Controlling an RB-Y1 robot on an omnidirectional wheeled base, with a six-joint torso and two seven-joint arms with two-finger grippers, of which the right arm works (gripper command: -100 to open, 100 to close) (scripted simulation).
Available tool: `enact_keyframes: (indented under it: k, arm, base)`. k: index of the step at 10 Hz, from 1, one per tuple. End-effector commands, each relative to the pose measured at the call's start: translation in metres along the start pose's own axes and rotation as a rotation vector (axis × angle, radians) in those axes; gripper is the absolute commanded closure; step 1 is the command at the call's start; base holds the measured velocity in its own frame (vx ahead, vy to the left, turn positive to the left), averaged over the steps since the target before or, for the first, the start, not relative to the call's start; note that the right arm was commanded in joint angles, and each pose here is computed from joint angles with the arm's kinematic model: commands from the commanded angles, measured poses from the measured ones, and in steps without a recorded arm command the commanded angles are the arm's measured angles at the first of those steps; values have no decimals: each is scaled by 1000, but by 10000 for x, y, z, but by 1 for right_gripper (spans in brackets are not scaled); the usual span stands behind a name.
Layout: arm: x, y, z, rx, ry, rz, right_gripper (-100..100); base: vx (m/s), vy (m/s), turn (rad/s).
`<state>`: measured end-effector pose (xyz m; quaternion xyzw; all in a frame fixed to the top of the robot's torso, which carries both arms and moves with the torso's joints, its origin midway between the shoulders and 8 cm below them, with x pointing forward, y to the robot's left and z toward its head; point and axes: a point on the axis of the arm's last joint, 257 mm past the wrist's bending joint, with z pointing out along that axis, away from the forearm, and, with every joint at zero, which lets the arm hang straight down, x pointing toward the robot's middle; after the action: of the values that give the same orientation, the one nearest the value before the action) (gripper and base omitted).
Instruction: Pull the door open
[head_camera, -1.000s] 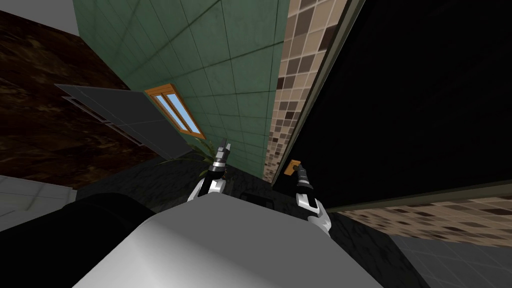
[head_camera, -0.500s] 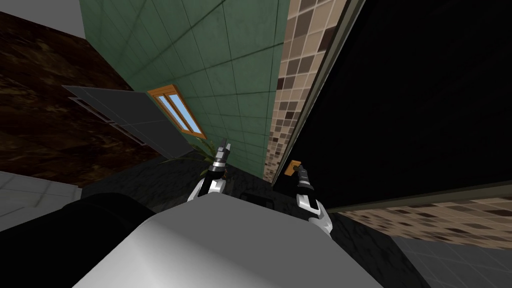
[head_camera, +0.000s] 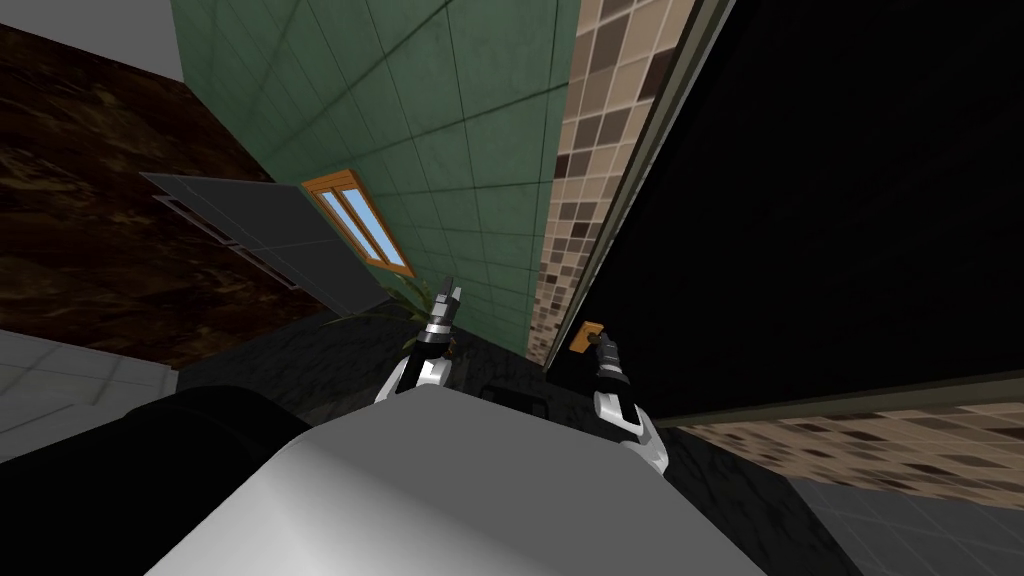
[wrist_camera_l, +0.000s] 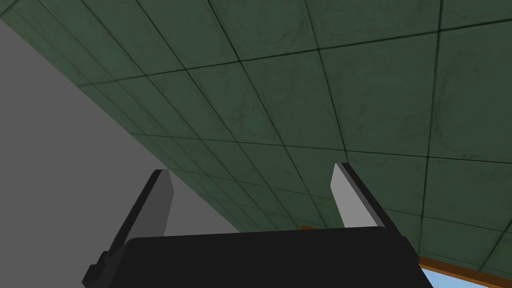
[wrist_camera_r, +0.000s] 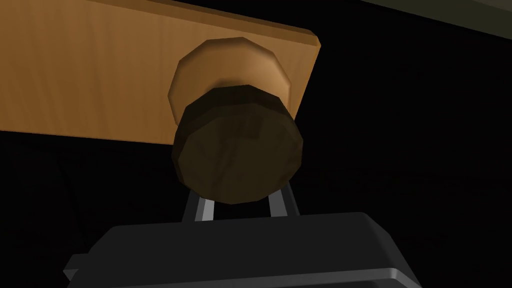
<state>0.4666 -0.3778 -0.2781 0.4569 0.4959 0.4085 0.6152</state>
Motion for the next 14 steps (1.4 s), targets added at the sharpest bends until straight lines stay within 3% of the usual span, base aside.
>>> enact_keyframes:
  k: [1,9,10,14]
  arm:
    - [198,25,20,-4,26,54,100]
    - [198,25,20,-4,26,54,100]
    - [-13,-35,34,4,-4,78,100]
    - [-25,-31,50,4,-10,188,100]
  base:
    - [-17,-16,48]
    - [-1,2,-1]
    - [-35,-39,3]
    - [-62,-21,44]
